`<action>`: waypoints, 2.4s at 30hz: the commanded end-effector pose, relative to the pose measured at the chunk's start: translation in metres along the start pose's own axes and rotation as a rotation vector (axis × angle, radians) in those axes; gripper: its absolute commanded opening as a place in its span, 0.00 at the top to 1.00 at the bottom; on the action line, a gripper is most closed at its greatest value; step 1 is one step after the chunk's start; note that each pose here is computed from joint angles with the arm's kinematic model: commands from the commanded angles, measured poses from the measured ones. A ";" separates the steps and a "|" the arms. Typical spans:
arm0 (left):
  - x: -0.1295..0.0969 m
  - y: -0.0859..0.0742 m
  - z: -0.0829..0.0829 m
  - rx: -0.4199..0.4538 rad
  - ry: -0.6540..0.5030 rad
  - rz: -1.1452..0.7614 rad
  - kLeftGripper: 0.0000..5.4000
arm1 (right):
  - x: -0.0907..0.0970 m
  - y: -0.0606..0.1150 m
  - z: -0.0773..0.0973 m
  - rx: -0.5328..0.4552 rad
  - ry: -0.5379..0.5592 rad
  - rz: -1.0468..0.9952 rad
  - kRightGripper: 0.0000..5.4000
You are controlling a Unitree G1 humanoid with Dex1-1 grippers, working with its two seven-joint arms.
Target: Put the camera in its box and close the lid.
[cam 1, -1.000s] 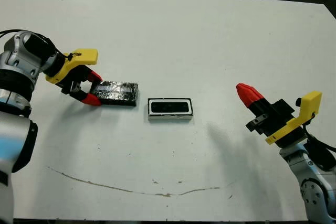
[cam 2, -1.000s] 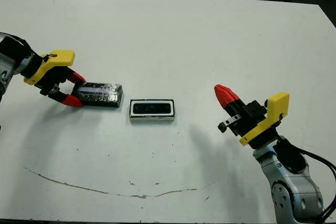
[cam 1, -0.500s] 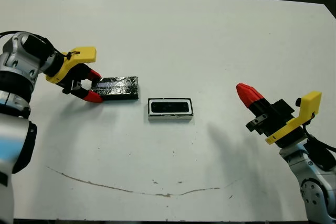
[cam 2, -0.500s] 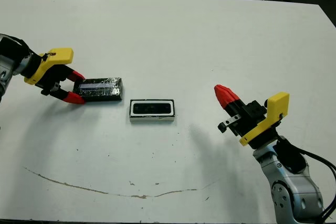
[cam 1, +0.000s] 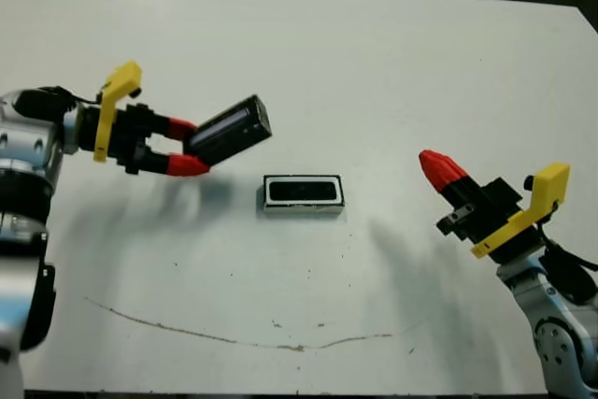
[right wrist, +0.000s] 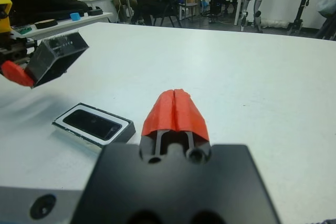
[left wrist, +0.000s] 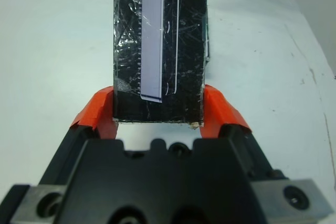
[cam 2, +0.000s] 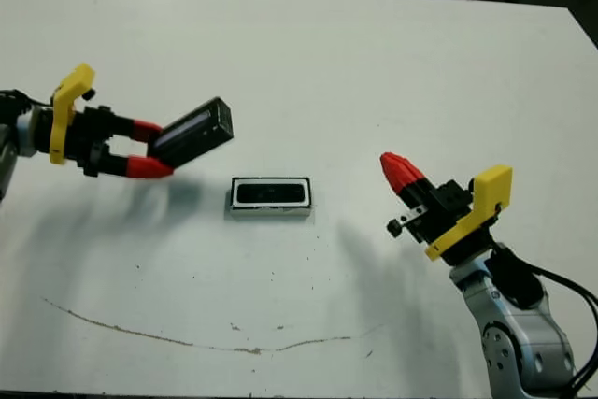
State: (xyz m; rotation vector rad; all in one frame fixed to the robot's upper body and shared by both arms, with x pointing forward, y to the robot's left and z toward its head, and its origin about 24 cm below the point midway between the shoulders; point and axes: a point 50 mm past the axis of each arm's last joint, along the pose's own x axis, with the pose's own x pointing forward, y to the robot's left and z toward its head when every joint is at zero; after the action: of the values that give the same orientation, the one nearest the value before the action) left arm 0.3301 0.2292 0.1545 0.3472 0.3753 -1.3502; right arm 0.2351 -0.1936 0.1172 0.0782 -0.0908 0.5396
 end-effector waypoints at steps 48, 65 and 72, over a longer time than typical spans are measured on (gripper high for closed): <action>0.077 -0.030 0.006 -0.114 0.156 -0.258 0.41 | -0.004 -0.001 -0.003 -0.009 0.018 -0.004 1.00; 0.102 -0.035 0.005 0.021 0.256 -0.205 0.41 | -0.004 0.000 -0.001 0.004 0.014 -0.007 1.00; 0.114 -0.035 0.004 0.024 0.269 -0.205 0.41 | -0.005 -0.001 0.000 -0.011 0.001 -0.005 1.00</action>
State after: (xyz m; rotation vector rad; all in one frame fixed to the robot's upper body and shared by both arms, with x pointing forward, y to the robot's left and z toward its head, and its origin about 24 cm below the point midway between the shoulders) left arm 0.3267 0.1410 0.1317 0.5672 0.5770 -1.4201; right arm 0.2323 -0.1926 0.1184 0.0755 -0.0974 0.5471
